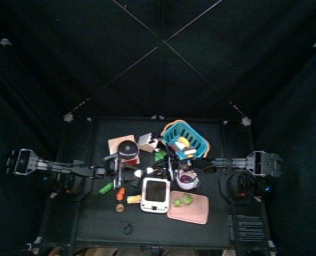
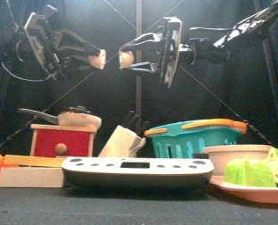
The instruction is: Assemble egg
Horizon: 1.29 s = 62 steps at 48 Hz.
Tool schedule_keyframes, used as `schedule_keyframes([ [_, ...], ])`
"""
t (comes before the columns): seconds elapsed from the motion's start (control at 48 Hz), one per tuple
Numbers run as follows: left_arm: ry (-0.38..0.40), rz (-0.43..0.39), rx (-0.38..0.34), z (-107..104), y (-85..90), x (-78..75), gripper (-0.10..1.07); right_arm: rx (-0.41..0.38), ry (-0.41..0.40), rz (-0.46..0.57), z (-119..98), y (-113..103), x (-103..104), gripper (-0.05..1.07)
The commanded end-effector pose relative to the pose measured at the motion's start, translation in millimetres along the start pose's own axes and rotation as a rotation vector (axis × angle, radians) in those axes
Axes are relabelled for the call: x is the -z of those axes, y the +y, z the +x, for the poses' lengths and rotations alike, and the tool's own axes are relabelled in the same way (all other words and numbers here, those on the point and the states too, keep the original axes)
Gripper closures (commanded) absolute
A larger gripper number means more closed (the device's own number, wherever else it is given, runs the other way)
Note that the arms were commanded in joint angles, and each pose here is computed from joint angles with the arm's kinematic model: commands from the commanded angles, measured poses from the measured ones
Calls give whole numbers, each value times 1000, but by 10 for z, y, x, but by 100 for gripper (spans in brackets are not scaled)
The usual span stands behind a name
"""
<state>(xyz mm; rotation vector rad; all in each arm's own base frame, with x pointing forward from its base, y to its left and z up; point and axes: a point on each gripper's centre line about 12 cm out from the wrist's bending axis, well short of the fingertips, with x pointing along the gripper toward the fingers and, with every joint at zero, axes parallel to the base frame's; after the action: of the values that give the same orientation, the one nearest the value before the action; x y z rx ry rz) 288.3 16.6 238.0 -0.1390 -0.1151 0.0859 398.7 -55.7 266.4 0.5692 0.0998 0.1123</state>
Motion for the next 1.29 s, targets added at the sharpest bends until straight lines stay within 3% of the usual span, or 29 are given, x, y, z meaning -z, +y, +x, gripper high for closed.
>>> schedule_keyframes([
  [0.0,-69,-15,-15,84,13,-78,32,-20,-52,-20,-56,92,-193,39],
  [0.167,-85,-21,-22,158,21,-33,32,-17,-65,-28,-61,75,-257,39],
  [0.375,-117,-26,-24,211,11,-89,32,-8,-69,-27,-74,43,-270,39],
  [1.271,-123,-32,-36,246,26,-97,32,-46,-102,-33,-92,63,-347,39],
])
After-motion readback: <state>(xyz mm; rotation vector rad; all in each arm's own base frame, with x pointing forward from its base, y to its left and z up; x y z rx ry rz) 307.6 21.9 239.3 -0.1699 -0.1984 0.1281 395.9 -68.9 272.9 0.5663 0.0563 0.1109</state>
